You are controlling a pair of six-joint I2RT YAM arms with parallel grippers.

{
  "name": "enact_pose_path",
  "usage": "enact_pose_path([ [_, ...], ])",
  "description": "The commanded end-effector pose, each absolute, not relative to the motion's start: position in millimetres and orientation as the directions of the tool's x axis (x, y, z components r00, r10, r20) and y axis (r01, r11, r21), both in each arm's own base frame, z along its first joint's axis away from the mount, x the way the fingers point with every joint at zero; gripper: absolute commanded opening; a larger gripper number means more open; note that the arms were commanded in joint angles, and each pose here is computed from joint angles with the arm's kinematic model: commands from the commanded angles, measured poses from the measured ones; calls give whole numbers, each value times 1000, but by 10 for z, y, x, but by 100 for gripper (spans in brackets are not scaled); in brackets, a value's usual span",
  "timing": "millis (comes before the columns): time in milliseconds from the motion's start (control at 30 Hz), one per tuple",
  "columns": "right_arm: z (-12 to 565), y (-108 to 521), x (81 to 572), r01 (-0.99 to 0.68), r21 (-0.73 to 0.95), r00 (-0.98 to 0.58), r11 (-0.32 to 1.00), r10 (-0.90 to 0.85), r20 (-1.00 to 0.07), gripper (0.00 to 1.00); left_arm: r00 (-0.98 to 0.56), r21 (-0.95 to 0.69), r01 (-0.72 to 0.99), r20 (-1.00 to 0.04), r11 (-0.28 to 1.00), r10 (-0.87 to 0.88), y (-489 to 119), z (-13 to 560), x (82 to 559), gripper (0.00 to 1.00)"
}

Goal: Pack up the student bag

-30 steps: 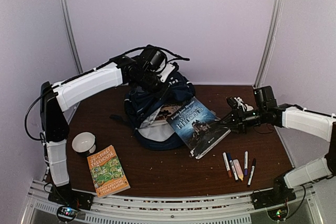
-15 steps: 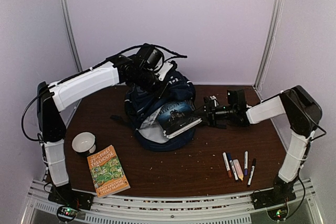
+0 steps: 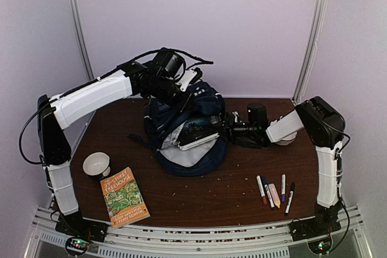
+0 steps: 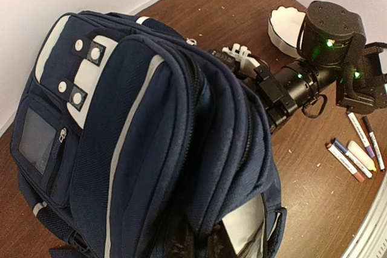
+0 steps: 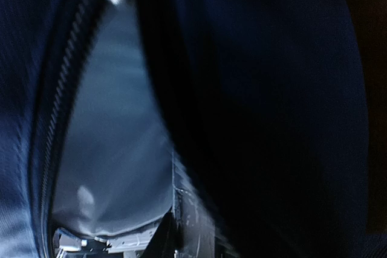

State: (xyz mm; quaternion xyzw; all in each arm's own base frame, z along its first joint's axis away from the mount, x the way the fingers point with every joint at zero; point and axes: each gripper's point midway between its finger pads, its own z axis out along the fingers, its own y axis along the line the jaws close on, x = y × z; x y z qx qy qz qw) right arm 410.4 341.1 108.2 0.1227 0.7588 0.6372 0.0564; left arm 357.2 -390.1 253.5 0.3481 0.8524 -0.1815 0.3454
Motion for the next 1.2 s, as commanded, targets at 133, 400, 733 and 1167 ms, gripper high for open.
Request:
enact_pose_path([
  [133,1020,3442,4548,65,973,-925,221,379,-25,6,-385,-87,760,-858,644,339,-4050,3266,3502,0],
  [400,1139,3372,4304,7,963,-948,271,309,-80,42,-411,-48,730,-828,682,382,-3939,3033,3526,0],
  [733,1300,2625,3918,-80,840,-940,537,239,-243,62,-485,-106,739,-769,665,416,-3969,2622,3425,7],
  [1167,2362,2640,3429,-605,642,-737,470,-27,-675,46,-642,-58,495,-697,867,319,-2968,2205,2722,72],
])
